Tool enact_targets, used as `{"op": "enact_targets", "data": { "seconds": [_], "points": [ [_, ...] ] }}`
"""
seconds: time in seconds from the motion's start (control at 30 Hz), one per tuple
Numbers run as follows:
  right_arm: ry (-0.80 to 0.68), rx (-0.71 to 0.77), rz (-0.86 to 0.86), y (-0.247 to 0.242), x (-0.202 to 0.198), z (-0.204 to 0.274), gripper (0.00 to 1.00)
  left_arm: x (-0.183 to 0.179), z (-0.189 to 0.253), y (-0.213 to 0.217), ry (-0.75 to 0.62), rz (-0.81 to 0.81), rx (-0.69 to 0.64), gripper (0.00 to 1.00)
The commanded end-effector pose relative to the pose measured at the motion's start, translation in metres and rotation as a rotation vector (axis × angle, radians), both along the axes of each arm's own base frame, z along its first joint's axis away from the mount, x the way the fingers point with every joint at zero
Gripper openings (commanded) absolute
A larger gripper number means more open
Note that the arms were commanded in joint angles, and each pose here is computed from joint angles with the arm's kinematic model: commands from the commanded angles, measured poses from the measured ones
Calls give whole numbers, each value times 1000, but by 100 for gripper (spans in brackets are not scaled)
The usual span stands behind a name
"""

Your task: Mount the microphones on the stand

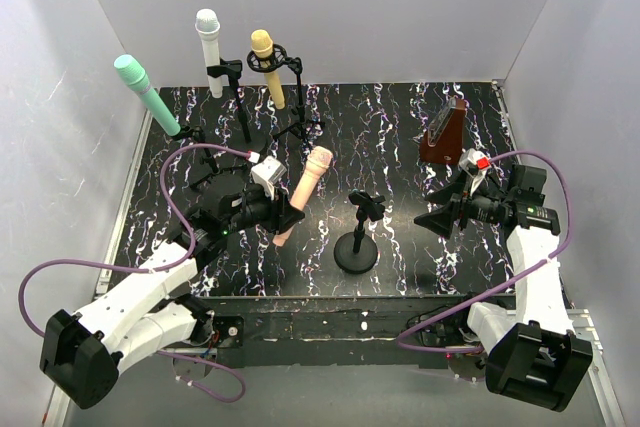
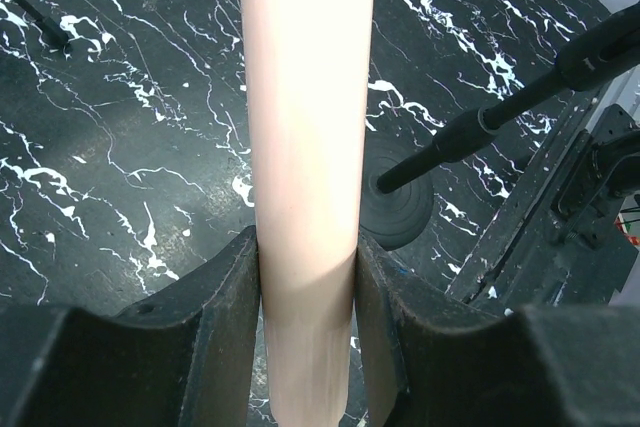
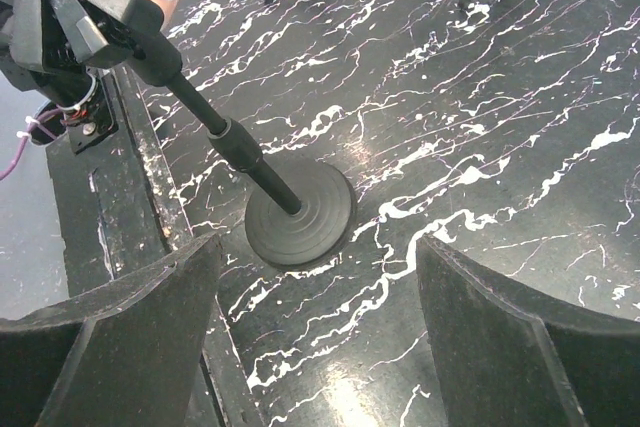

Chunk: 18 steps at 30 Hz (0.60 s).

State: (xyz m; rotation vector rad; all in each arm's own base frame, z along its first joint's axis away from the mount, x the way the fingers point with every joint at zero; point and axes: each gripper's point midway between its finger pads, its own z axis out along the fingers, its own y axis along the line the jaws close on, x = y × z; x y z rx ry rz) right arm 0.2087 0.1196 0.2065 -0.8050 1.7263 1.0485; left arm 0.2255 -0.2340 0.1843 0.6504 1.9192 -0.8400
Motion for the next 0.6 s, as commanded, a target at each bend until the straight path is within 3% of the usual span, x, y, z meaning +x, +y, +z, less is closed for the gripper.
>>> {"op": "enact_targets", "data": {
  "seconds": [0.0,0.57],
  "points": [
    [-13,27,24,2,-3,1,85,-2,18,-5,-59,-29,-46,0],
    [-18,36,36,4,-5,0,85,-7,21,-8,-55,-55,-67,0]
  ]
}}
